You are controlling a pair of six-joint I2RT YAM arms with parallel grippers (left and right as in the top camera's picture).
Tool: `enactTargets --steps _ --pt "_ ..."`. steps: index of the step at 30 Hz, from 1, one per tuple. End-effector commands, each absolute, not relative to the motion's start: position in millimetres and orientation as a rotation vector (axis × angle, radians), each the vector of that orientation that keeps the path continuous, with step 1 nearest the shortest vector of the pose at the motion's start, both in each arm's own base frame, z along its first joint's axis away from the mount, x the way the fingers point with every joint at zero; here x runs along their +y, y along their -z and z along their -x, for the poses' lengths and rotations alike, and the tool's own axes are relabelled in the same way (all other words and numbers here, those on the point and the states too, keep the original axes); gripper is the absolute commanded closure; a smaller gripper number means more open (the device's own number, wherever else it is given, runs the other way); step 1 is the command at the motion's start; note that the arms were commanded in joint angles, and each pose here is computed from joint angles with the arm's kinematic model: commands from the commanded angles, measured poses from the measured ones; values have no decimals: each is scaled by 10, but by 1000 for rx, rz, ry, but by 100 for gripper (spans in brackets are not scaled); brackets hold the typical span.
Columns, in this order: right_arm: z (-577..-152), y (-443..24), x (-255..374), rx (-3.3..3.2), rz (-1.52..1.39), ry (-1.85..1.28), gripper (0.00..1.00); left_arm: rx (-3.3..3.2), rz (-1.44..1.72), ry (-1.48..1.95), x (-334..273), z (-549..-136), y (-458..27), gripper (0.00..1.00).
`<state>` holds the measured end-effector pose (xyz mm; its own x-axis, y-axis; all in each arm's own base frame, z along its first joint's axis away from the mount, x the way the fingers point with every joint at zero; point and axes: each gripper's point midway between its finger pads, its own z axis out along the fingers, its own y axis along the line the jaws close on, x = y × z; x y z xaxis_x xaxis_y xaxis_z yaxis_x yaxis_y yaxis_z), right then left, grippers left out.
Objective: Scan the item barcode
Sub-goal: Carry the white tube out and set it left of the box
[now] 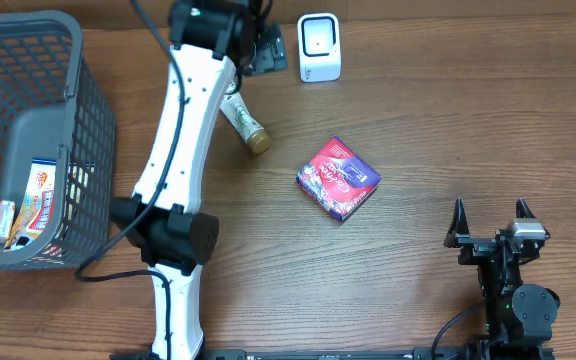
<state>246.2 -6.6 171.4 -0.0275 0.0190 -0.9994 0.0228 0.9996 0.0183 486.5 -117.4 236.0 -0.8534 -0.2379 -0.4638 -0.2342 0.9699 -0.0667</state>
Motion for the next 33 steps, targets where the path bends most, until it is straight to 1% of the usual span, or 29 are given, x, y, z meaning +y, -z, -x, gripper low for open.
enactTargets --steps 1,5,6,8,12,15,19,20,22,23,24,25,29,30,33 --pt "-2465 -1694 -53 1595 -28 0 0 2656 437 -23 -1167 -4913 -1998 0" --pt "-2465 -1694 -52 1595 -27 0 0 2670 466 -39 -1090 -5029 -1527 0" --pt "-2465 -1694 -53 1595 -28 0 0 2674 476 -45 -1059 -5035 -1450 2" --pt "-2465 -1694 -52 1595 -27 0 0 2680 539 -54 -956 -5037 -1238 3" --pt "-2465 -1694 -52 1595 -27 0 0 2679 694 -67 -762 -4991 -920 4" --pt "-2465 -1694 -52 1595 -27 0 0 2675 741 -36 -726 -4994 -772 4" --pt "-2465 -1694 -52 1595 -27 0 0 2636 731 4 -771 -5078 -619 12" --pt "-2465 -1694 -52 1595 -27 0 0 2634 728 7 -785 -5078 -591 16" --pt "-2465 -1694 -53 1595 -28 0 0 2649 715 26 -848 -5039 -478 29" --pt "-2465 -1694 -52 1595 -27 0 0 2656 712 40 -870 -5027 -448 32" --pt "-2465 -1694 -52 1595 -27 0 0 2685 710 65 -910 -4968 -374 42" --pt "-2465 -1694 -52 1595 -27 0 0 2696 710 74 -924 -4945 -349 44" --pt "-2465 -1694 -52 1595 -27 0 0 2768 704 156 -1039 -4810 -237 46" --pt "-2465 -1694 -53 1595 -28 0 0 2790 686 183 -1079 -4779 -219 52" --pt "-2465 -1694 -52 1595 -27 0 0 2870 560 299 -1246 -4681 -213 78"
